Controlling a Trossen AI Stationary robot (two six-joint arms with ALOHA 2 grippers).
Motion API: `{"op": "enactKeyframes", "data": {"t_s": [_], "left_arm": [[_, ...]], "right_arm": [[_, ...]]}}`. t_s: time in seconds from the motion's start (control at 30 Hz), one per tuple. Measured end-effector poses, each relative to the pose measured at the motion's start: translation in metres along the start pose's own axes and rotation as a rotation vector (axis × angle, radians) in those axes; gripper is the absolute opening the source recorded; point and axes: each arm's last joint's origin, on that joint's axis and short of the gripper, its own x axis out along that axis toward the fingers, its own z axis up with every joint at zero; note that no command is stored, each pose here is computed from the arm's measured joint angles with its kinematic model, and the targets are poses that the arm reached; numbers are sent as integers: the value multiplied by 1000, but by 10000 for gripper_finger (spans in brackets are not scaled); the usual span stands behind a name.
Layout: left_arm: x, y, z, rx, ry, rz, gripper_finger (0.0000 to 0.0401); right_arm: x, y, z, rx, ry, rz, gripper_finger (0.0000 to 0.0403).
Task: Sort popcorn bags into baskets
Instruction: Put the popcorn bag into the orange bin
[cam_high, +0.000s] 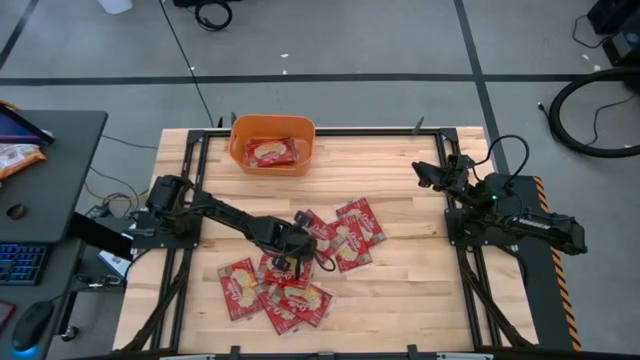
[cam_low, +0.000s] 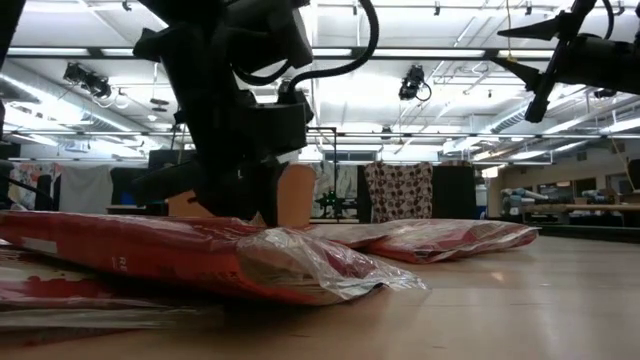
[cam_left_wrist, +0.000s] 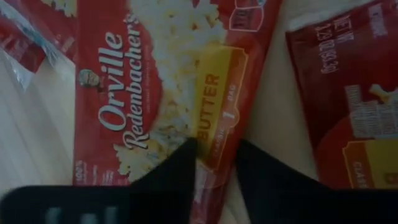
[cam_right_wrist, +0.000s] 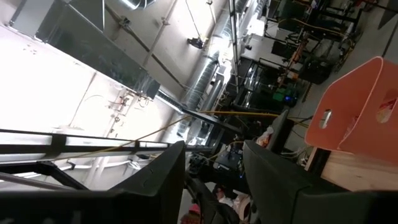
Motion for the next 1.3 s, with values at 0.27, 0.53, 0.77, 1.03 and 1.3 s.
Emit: {"op": "enactKeyframes", "data": {"t_s": [0.27,0.53,0.77,1.03,1.3], "left_arm": [[-23,10,2,-134,-15,12,8],[-101,36,-19,-259,-60,43,3],[-156,62,-58,-380,-41,226,2],[-163,106,-107,-535,120,358,1],[-145,149,-151,-546,195,394,1]], "right_arm": [[0,0,0,25,3,-1,168],[0,-1,-1,16,10,-7,168],[0,-3,-1,-15,7,-28,168],[0,-5,-1,-34,-8,-54,168],[0,-5,-1,-32,-15,-63,168]]}}
